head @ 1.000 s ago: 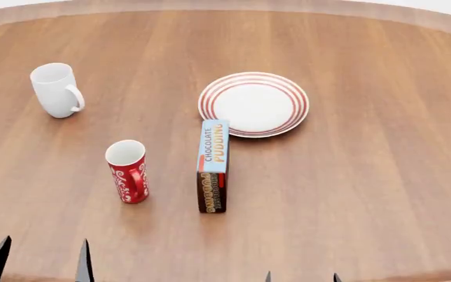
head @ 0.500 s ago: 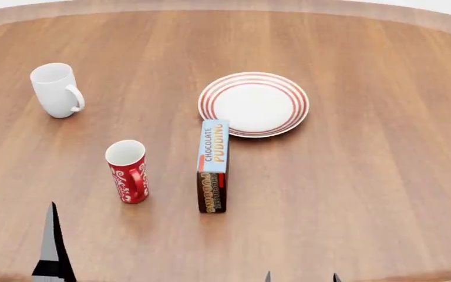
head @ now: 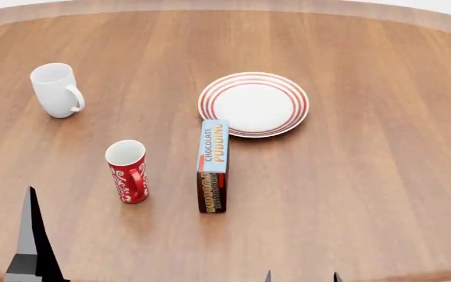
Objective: Pick up the red mug and put it on the plate
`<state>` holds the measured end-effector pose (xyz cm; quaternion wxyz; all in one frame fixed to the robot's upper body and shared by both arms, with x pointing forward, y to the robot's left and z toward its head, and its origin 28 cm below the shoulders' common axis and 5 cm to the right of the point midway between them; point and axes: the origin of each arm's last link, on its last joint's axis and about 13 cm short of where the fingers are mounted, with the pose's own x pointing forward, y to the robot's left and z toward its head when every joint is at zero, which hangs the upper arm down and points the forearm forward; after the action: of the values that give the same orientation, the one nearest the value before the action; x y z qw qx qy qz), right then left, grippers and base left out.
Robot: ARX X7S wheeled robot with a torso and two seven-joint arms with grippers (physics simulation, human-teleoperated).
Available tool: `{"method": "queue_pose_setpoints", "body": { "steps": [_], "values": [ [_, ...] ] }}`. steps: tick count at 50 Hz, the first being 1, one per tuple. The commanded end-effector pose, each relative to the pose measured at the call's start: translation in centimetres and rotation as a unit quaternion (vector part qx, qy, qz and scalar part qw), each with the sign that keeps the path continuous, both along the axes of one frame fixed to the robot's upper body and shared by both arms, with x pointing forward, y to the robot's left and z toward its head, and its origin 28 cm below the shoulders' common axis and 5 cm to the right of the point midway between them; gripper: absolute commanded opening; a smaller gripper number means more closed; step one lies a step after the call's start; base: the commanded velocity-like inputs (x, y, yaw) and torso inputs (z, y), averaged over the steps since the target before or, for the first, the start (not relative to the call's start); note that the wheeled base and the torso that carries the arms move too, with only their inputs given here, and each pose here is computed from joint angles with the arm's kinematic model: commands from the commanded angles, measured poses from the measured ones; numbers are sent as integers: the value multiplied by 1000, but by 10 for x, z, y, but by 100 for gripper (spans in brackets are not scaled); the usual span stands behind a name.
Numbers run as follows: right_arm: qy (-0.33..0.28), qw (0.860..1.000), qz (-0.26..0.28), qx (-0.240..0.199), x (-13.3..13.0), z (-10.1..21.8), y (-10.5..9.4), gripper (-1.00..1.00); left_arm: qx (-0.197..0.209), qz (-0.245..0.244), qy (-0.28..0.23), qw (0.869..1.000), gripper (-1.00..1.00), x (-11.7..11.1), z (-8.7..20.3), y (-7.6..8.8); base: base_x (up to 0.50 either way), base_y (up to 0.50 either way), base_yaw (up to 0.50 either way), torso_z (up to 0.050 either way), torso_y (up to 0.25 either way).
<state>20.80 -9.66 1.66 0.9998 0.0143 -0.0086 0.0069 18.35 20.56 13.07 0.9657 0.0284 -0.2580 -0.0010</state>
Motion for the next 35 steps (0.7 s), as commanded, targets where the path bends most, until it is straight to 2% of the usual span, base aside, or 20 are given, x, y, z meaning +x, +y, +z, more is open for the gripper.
{"method": "queue_pose_setpoints", "body": {
  "steps": [1,14,35],
  "values": [
    [-3,1000,2,0,-1,1,0,100,-1,-6,-7,1000,100,0,2,-1,0,0,0,0,0],
    [-4,1000,4,-1,1,-1,0,100,2,-8,-9,1000,100,1,4,-1,0,48,0,0,0],
    [-3,1000,6,-1,-1,1,1,100,1,-10,-8,1000,100,1,5,1,0,218,0,0,0]
  ]
}}
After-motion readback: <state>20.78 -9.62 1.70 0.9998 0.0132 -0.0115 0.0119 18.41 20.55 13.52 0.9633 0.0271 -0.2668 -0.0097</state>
